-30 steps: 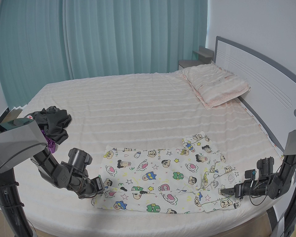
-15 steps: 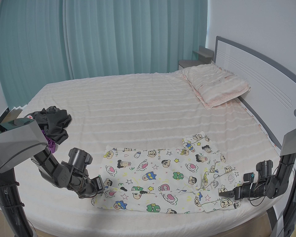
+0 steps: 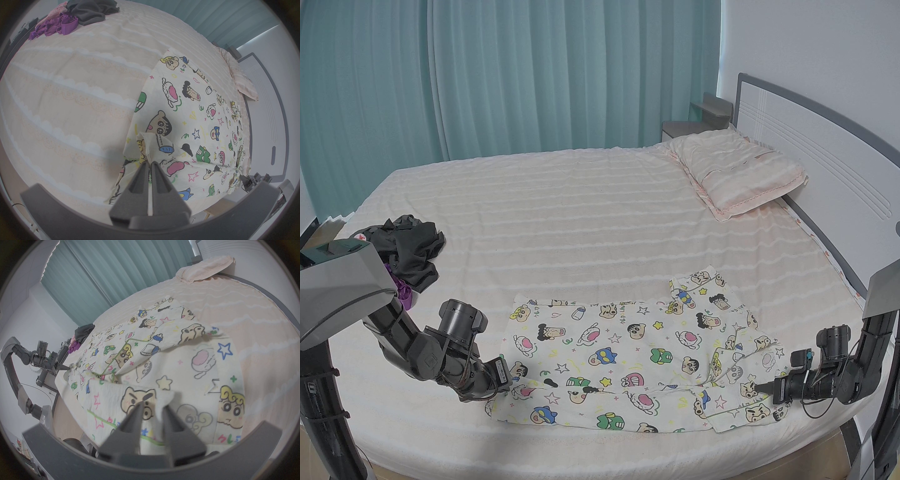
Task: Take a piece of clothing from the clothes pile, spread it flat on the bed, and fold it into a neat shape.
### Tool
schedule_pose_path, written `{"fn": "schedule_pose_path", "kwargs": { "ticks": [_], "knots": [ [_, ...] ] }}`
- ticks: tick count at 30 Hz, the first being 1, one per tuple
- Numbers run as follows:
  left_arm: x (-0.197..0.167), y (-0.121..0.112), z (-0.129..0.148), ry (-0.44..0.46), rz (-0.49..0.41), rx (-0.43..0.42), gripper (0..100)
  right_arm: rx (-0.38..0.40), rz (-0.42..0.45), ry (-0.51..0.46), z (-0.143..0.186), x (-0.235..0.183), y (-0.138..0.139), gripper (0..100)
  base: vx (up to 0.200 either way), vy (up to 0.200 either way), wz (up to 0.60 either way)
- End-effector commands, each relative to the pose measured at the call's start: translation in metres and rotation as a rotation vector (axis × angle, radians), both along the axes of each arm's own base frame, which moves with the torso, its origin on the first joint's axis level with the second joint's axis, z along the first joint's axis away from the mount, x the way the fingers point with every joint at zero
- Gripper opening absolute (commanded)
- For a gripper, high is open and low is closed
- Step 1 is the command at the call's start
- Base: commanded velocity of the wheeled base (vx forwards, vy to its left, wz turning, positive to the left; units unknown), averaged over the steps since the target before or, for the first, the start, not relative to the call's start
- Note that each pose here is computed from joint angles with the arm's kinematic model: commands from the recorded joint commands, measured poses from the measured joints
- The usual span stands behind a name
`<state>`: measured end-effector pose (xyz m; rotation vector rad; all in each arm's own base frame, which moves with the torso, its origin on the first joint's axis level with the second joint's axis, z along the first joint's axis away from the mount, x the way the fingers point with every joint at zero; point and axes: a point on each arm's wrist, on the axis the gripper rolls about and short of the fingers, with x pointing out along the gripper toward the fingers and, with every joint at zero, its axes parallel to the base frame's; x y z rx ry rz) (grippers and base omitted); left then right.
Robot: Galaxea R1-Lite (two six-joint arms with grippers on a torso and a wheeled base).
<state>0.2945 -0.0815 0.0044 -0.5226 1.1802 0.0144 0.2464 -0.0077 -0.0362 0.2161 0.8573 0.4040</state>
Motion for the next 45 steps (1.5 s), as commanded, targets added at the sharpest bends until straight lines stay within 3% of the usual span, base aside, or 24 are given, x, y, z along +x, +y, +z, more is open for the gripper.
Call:
{"fn": "schedule_pose_path", "kwargs": {
  "ticks": [1,6,20,27,32,33,43,45],
  "knots": [
    [0.001,0.0,0.001,-0.005,0.004,0.002,0,0.012,-0.024,-0.005,0.0,0.001,-0.005,0,0.0,0.0,0.0],
    [0.001,0.001,0.0,-0.005,0.012,0.015,0,0.083,-0.057,-0.055,0.007,0.007,-0.006,0,0.0,0.0,0.0],
    [0.004,0.0,0.0,-0.005,0.055,0.025,0,0.169,-0.146,-0.153,0.019,0.027,-0.006,0,0.0,0.0,0.0],
    [0.007,0.0,-0.003,-0.003,0.066,0.044,0,0.171,-0.156,-0.15,0.016,0.028,-0.005,0,0.0,0.0,0.0],
    [0.013,-0.002,-0.002,-0.006,0.122,0.033,0,0.167,-0.164,-0.141,0.013,0.029,-0.005,0,0.0,0.0,0.0],
    [0.012,-0.002,-0.002,0.002,0.122,0.036,100,0.167,-0.164,-0.141,0.012,0.03,-0.005,100,0.0,0.0,0.0],
    [0.011,0.0,0.006,-0.001,0.125,0.028,100,0.167,-0.163,-0.162,0.021,0.027,-0.005,100,0.0,0.0,0.0],
    [0.01,0.006,0.023,-0.035,0.143,0.015,100,0.164,-0.168,-0.193,0.029,0.027,-0.006,100,0.0,0.0,0.0]
  ]
}}
